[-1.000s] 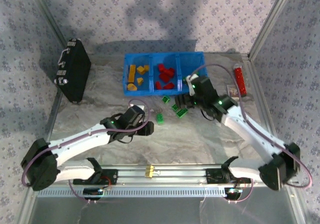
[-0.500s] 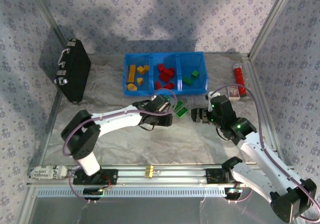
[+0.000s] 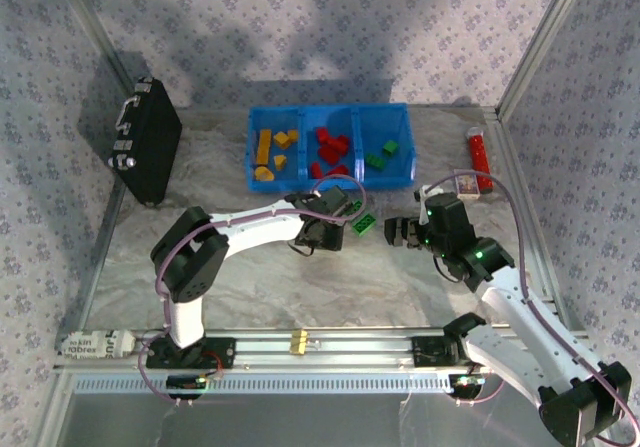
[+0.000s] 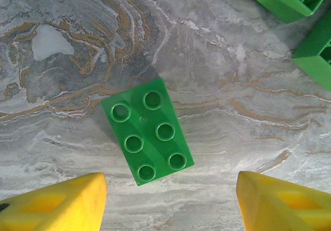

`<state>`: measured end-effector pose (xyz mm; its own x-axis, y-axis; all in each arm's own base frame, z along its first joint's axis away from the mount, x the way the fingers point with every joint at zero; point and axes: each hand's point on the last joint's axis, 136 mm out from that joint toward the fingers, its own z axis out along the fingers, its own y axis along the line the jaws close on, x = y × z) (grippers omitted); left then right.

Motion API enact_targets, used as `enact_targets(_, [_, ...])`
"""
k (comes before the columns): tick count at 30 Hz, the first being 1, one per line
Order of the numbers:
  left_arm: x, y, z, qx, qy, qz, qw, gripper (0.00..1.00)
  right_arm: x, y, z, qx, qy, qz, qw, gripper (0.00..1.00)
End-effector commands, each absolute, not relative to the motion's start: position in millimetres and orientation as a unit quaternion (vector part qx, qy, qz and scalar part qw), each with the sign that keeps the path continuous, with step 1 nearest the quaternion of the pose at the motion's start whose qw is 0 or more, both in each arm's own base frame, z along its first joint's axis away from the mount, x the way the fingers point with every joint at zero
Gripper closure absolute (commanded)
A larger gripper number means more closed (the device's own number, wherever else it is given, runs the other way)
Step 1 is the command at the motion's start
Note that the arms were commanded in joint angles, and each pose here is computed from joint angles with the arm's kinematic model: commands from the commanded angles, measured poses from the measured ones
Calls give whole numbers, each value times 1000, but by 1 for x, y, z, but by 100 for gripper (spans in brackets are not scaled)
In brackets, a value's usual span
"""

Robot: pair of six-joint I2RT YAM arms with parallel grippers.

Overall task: Sort the legos into containers by color
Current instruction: Pick up the lego from the center of the table.

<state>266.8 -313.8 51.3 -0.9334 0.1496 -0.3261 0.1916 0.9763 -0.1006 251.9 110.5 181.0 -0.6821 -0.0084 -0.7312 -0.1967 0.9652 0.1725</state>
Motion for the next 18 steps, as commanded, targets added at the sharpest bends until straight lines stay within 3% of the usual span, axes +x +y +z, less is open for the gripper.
enact_targets(1, [270,-311,43,79,984,-55,153,32,252,112,179,-48,908,132,395,6])
enact_targets(8, [275,-315,33,85,985,-50,143,47,250,111,182,-48,907,132,396,6])
enact_targets(13, [275,-313,38,110,980,-52,155,66,250,111,177,-40,910,137,388,4])
enact_targets(18, [272,-307,56,131,968,-81,198,68,251,114,169,-25,917,172,360,2])
